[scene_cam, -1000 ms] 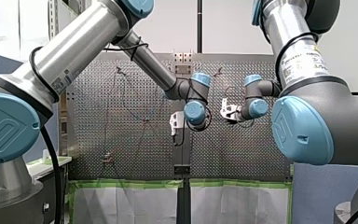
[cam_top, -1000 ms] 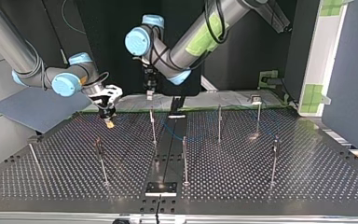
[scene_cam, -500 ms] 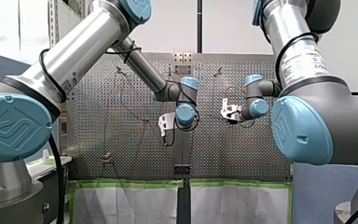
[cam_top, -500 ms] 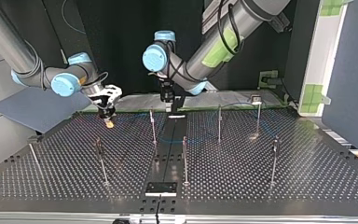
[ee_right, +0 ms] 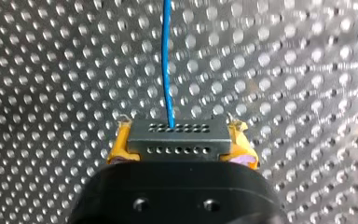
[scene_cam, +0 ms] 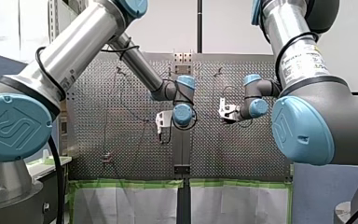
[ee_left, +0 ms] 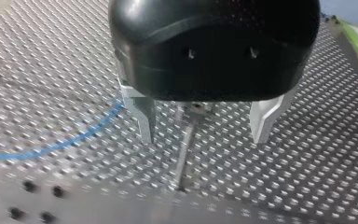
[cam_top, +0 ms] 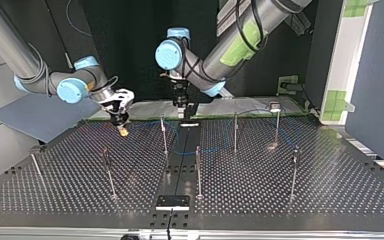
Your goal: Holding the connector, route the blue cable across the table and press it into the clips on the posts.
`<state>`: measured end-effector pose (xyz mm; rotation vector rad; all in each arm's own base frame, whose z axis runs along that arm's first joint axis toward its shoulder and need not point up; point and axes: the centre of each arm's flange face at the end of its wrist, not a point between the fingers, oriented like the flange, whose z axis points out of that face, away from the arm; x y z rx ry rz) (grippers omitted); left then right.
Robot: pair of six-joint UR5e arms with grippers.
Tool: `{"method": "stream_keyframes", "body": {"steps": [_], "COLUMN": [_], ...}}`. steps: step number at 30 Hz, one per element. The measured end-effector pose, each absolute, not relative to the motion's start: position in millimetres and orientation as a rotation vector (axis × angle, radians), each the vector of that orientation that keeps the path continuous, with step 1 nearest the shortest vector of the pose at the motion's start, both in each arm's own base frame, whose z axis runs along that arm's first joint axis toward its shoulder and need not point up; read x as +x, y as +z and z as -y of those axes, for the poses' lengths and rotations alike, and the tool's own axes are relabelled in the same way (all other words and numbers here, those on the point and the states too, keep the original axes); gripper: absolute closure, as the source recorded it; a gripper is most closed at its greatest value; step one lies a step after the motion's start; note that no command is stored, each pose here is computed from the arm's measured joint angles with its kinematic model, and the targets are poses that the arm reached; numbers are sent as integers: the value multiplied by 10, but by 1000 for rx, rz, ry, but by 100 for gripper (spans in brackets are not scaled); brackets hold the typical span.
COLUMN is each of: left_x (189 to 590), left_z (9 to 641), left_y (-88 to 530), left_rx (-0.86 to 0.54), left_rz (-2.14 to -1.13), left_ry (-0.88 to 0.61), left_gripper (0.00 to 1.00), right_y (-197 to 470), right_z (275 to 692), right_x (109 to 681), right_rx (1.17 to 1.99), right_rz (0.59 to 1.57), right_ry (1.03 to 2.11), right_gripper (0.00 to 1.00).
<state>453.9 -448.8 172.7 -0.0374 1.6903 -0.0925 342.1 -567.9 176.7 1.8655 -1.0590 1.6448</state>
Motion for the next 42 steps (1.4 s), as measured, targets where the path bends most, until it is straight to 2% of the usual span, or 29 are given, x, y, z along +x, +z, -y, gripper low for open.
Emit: {"method": "stream_keyframes", "body": {"steps": [17, 30, 31, 32, 33, 35, 36, 37, 38, 39, 40, 42], "left_x": [4642, 5023, 5039, 5052, 5062, 5059, 5051, 5045, 5037, 5025, 5015, 4986], "left_z": [4478, 4151, 4136, 4126, 4121, 4124, 4128, 4130, 4130, 4126, 4122, 4119], "left_y": [1891, 1862, 1846, 1828, 1802, 1761, 1739, 1725, 1712, 1695, 1684, 1656], "left_rx": [30, 79, 86, 94, 106, 122, 128, 131, 131, 130, 128, 125], "left_rz": [-1636, -1641, -1645, -1648, -1652, -1658, -1660, -1661, -1662, -1663, -1664, -1667], "left_ry": [-94, -78, -77, -76, -78, -83, -86, -89, -90, -88, -86, -85], "left_gripper": [0, 0, 14, 36, 36, 58, 58, 75, 86, 86, 95, 95], "right_y": [1734, 1735, 1734, 1735, 1735, 1734, 1734, 1734, 1732, 1731, 1730, 1730], "right_z": [5466, 5396, 5394, 5394, 5392, 5389, 5389, 5389, 5388, 5387, 5387, 5386], "right_x": [3652, 3754, 3755, 3756, 3757, 3761, 3762, 3761, 3760, 3759, 3759, 3758], "right_rx": [1956, 1972, 1973, 1973, 1973, 1974, 1974, 1974, 1974, 1974, 1975, 1975], "right_rz": [1005, 990, 990, 990, 990, 990, 991, 992, 994, 995, 996, 996], "right_ry": [1625, 1634, 1634, 1634, 1634, 1635, 1635, 1636, 1636, 1636, 1635, 1635], "right_gripper": [100, 100, 100, 100, 100, 100, 100, 100, 100, 100, 100, 100]}}
